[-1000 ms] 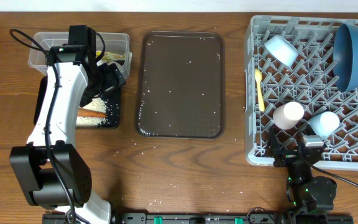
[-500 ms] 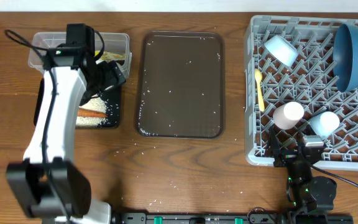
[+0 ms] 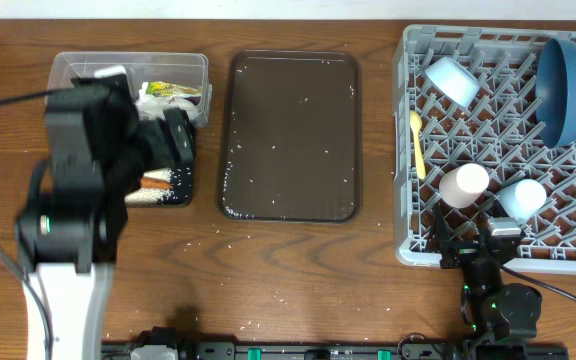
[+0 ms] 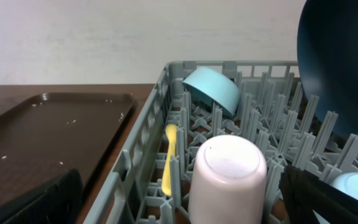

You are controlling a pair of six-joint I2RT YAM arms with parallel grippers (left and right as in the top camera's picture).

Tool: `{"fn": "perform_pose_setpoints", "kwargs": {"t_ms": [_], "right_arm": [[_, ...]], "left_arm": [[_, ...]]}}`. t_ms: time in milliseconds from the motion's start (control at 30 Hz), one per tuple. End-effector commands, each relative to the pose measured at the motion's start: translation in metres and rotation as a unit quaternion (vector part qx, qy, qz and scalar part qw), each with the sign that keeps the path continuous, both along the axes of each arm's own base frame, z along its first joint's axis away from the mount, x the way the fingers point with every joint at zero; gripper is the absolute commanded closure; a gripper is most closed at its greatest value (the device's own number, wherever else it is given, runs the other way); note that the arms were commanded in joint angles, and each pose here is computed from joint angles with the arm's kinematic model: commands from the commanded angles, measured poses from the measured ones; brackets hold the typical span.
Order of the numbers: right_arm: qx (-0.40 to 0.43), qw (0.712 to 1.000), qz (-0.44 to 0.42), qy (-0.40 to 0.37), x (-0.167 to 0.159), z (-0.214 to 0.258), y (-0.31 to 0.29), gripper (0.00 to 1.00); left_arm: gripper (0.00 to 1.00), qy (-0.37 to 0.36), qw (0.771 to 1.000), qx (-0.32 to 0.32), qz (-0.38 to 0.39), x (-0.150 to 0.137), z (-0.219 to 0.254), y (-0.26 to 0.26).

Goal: Sort waste into correct bins and load items into the dishwasher rack

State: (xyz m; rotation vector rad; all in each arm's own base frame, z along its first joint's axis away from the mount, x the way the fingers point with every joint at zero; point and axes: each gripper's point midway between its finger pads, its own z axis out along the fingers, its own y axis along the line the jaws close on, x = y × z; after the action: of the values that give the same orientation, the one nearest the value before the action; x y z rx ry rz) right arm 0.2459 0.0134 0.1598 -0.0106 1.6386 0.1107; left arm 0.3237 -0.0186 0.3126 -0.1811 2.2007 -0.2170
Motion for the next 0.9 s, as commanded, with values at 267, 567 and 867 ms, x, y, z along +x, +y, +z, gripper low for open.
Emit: {"fn": "perform_pose_setpoints", "kwargs": {"t_ms": [267, 567, 867], "right_arm": [[0.007, 1.000, 0.010, -0.001, 0.000, -0.001, 0.005, 0.01], [0.007, 1.000, 0.010, -0.001, 0.000, -0.001, 0.005, 0.01], [0.007, 1.000, 0.010, -0.001, 0.000, -0.001, 0.005, 0.01]], "left_arm": [[0.04, -0.208, 0.974, 0.069, -0.057, -0.047, -0.051, -0.005], [0.04, -0.260, 0.962, 0.084, -0.015, -0.080, -0.120, 0.013], [0.03, -0.267, 0.960, 0.085, -0.011, -0.082, -0.150, 0.014]]}}
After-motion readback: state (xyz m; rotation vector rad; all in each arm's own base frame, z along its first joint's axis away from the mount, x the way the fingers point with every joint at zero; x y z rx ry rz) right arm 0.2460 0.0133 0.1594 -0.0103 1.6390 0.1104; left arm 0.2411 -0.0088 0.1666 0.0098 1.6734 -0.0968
